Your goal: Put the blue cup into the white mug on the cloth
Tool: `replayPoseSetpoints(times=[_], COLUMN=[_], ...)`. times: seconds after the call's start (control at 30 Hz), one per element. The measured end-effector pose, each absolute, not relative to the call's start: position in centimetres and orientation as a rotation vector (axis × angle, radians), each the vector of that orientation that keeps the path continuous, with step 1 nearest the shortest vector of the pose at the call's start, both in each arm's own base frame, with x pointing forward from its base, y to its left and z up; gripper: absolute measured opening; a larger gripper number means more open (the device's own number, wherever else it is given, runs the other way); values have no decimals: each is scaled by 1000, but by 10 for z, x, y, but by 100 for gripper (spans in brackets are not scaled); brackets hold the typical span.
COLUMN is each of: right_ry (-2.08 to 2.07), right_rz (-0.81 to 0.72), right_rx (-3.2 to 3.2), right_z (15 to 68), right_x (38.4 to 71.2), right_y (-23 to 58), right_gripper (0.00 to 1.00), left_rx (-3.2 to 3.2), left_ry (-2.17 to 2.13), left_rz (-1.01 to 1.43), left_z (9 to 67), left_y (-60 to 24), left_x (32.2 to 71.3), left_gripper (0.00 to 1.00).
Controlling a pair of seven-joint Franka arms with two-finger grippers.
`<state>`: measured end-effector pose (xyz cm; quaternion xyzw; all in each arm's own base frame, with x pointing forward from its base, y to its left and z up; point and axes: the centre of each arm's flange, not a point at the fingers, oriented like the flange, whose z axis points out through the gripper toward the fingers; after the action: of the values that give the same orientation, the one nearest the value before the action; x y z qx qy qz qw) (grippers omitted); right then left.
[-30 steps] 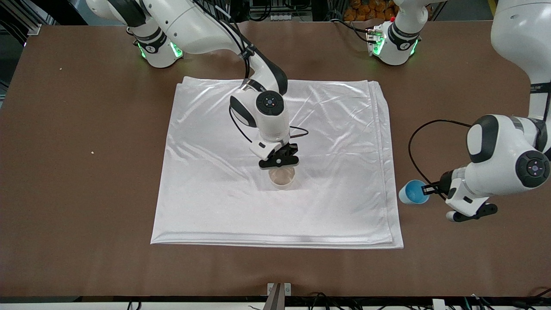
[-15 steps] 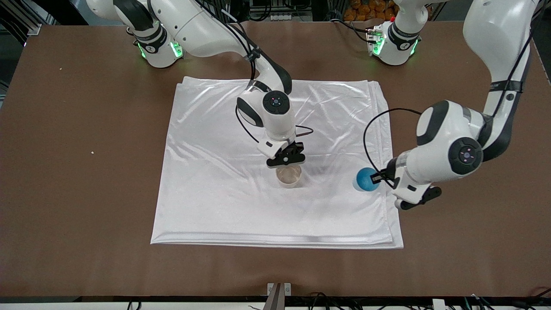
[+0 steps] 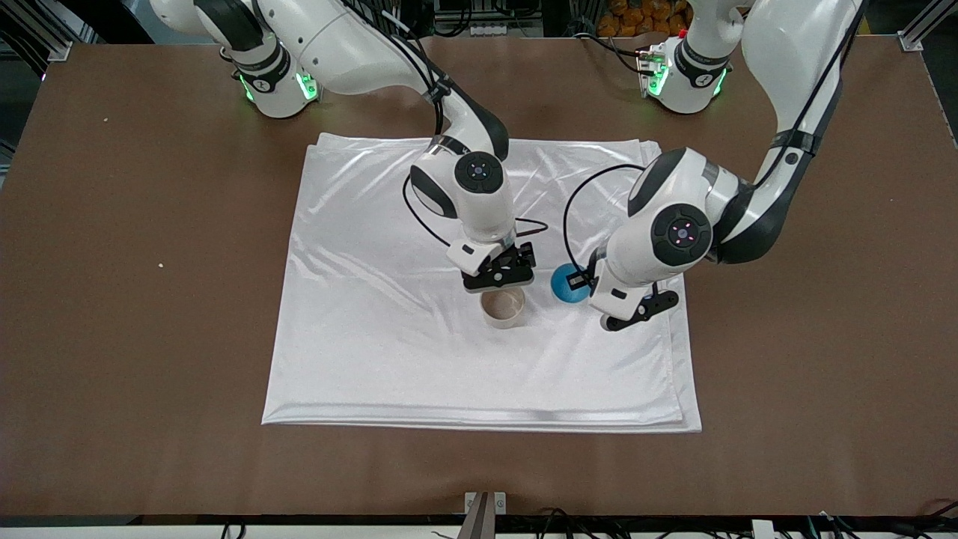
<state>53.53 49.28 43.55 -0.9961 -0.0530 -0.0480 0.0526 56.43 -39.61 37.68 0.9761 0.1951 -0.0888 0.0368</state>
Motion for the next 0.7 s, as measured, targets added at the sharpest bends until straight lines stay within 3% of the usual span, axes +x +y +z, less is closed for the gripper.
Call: replayPoseSetpoints(times=[0.4,0.7], right_ry=[-184,-134], right_rz=[-144,-168], right_rx=[-3061,-3109], right_z=[546,620], right_x=[536,543], right_y=[404,290], right_gripper=[100,100], left_rx=[2962,2972], left_ry=[592,574], left_rz=[-233,-208], left_z=[347,328], left_y=[-427,-443], left_x=[558,553], left_gripper=[4,4])
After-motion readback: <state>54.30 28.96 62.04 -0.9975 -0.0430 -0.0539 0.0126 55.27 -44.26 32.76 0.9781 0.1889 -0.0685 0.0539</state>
